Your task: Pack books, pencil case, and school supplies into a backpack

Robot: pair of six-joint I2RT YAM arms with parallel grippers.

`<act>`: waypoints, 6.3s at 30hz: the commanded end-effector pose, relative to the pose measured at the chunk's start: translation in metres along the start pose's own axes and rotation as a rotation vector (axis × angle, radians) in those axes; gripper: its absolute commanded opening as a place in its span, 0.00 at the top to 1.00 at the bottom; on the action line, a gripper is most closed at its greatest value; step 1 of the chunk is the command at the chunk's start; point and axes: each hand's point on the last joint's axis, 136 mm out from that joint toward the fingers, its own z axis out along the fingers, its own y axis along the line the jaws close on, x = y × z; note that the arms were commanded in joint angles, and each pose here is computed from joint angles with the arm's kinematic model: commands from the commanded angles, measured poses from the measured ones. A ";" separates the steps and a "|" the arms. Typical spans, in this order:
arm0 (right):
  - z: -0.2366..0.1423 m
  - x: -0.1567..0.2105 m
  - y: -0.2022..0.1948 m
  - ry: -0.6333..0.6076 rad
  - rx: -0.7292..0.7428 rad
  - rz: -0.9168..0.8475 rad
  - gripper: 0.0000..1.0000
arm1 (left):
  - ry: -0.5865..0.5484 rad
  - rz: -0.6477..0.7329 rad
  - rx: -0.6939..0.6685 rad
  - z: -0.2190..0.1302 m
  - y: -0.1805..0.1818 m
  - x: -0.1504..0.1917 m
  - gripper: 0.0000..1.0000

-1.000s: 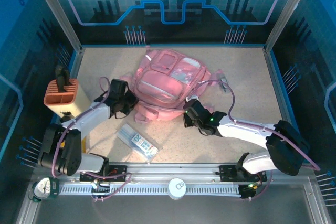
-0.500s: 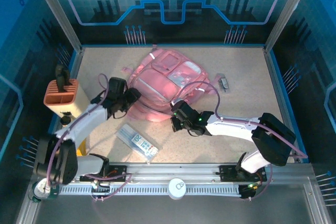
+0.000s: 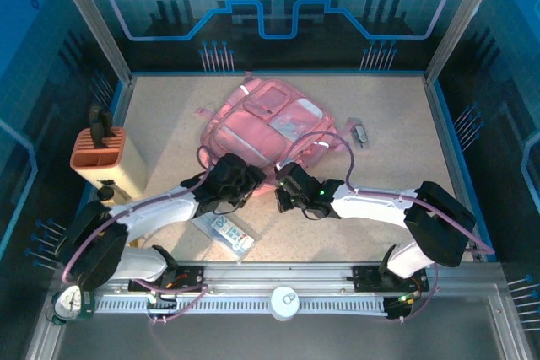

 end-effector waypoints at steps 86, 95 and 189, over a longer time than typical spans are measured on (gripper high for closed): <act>0.011 -0.152 -0.130 -0.147 -0.170 0.867 1.00 | 0.014 0.603 -0.298 0.058 -0.005 -0.008 0.64; -0.015 -0.159 -0.105 -0.161 -0.289 0.893 1.00 | -0.051 0.708 -0.274 0.040 -0.032 -0.045 0.49; -0.025 -0.170 -0.093 -0.230 -0.365 0.971 1.00 | -0.197 0.815 -0.401 0.052 -0.102 -0.045 0.73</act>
